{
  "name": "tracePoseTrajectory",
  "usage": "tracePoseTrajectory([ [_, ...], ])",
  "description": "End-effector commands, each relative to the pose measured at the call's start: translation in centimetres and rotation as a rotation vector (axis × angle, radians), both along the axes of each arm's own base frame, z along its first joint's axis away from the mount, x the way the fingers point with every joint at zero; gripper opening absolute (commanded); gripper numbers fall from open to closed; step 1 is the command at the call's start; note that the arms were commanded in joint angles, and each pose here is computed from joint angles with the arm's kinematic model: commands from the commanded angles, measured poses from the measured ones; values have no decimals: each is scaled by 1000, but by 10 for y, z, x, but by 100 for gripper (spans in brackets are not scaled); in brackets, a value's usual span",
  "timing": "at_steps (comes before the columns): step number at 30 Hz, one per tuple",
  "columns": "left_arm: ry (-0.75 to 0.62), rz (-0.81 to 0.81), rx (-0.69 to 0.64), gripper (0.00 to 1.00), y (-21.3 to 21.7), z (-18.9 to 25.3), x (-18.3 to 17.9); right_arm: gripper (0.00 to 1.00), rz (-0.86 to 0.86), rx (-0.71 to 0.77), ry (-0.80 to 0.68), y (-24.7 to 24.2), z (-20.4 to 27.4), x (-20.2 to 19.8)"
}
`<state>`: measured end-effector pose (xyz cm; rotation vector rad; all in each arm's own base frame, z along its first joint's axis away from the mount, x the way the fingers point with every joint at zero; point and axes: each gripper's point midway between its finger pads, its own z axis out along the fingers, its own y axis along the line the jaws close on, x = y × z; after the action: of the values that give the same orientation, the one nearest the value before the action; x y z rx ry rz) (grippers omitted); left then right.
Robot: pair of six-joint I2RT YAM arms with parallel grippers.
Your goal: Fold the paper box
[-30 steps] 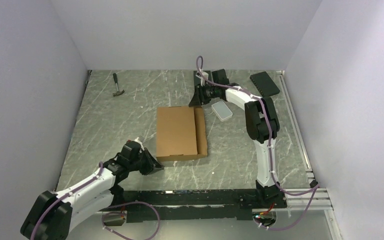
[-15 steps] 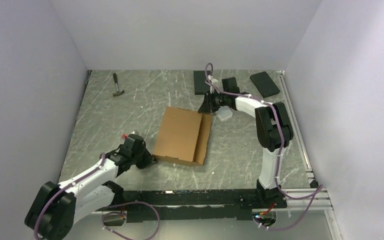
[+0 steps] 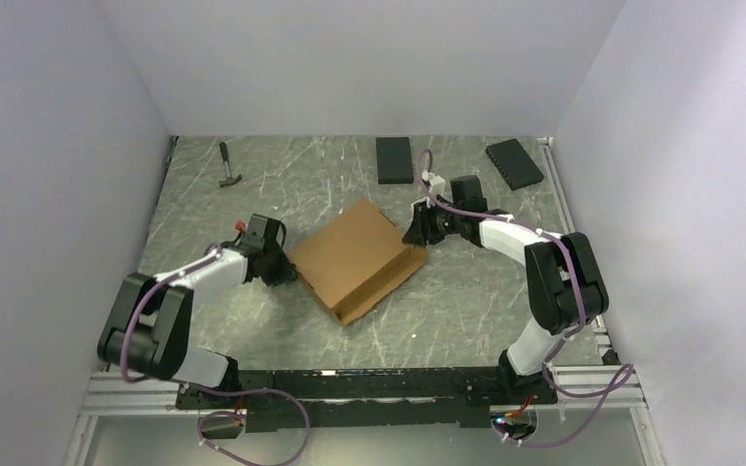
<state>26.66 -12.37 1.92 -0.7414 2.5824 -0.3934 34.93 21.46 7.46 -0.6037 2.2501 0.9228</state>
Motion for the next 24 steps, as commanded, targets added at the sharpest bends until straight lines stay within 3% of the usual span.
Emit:
tracePoseTrajectory([
  [1,-187,-105,-127,12,-34,39,71,36,139,47,70,17,10,-50],
  [9,-275,-133,-85,19,-8,72,111,48,94,77,-167,-17,66,-30],
  [14,-381,-143,-14,44,12,113,97,49,191,72,-280,-19,78,-37],
  [17,-420,-229,-83,57,0,125,70,49,221,24,-325,-23,78,-34],
  [19,-445,-301,-188,67,-16,129,46,41,171,-25,-340,-30,76,-23],
  [24,-479,-341,-354,87,-33,118,4,7,34,-141,-324,-48,61,7],
])
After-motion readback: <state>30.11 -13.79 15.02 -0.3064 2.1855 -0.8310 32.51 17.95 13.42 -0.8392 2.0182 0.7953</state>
